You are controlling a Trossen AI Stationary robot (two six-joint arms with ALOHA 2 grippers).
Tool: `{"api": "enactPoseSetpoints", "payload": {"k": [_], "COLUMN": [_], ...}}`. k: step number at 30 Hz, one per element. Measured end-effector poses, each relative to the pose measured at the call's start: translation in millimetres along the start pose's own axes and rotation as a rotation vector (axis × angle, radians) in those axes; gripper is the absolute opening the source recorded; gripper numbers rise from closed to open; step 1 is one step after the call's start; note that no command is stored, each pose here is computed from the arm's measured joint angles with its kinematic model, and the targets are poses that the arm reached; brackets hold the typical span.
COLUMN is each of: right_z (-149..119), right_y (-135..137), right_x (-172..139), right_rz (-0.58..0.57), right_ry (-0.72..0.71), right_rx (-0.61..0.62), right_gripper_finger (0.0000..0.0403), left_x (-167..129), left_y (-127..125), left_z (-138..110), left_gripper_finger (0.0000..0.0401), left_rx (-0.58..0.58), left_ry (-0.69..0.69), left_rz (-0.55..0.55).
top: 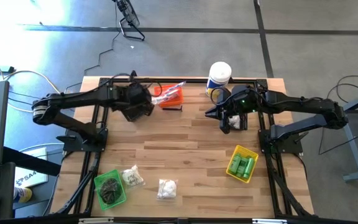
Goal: Pick & Place Travel size toiletries
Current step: Put the blue razor into the left black bin
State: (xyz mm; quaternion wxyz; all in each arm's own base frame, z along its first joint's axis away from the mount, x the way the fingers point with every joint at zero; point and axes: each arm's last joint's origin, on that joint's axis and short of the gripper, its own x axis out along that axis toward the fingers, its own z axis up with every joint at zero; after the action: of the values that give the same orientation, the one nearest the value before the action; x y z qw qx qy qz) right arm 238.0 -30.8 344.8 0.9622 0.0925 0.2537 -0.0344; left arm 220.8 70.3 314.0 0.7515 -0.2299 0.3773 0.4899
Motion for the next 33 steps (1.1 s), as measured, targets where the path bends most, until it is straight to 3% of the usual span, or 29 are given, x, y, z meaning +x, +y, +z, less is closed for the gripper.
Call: {"api": "enactPoseSetpoints", "payload": {"k": [3, 5, 13, 18, 24, 33], "right_z": [0, 0, 0, 0, 1, 1], "right_y": [0, 0, 0, 0, 0, 0], "right_x": [0, 0, 0, 0, 0, 0], "right_rz": [0.001, 0.003, 0.003, 0.005, 0.006, 0.006], "right_ry": [0.002, 0.003, 0.005, -0.005, -0.012, -0.011], "right_rx": [0.02, 0.051, 0.086, 0.084, 0.089, 0.114], "right_gripper_finger": [0.0038, 0.0038, 0.0038, 0.0038, 0.0038, 0.0038], "left_x": [12, 21, 41, 55, 83, 142], "left_y": [2, 11, 52, 65, 73, 85], "left_z": [15, 24, 50, 63, 75, 75], "left_gripper_finger": [0.0014, 0.0033, 0.014, 0.0188, 0.02, 0.02], "left_rx": [0.002, -0.006, -0.061, -0.1, -0.105, -0.1], "left_ry": [0.003, 0.009, 0.055, 0.029, 0.033, 0.176], "left_rz": [-0.062, -0.049, -0.086, -0.079, -0.076, -0.007]}}
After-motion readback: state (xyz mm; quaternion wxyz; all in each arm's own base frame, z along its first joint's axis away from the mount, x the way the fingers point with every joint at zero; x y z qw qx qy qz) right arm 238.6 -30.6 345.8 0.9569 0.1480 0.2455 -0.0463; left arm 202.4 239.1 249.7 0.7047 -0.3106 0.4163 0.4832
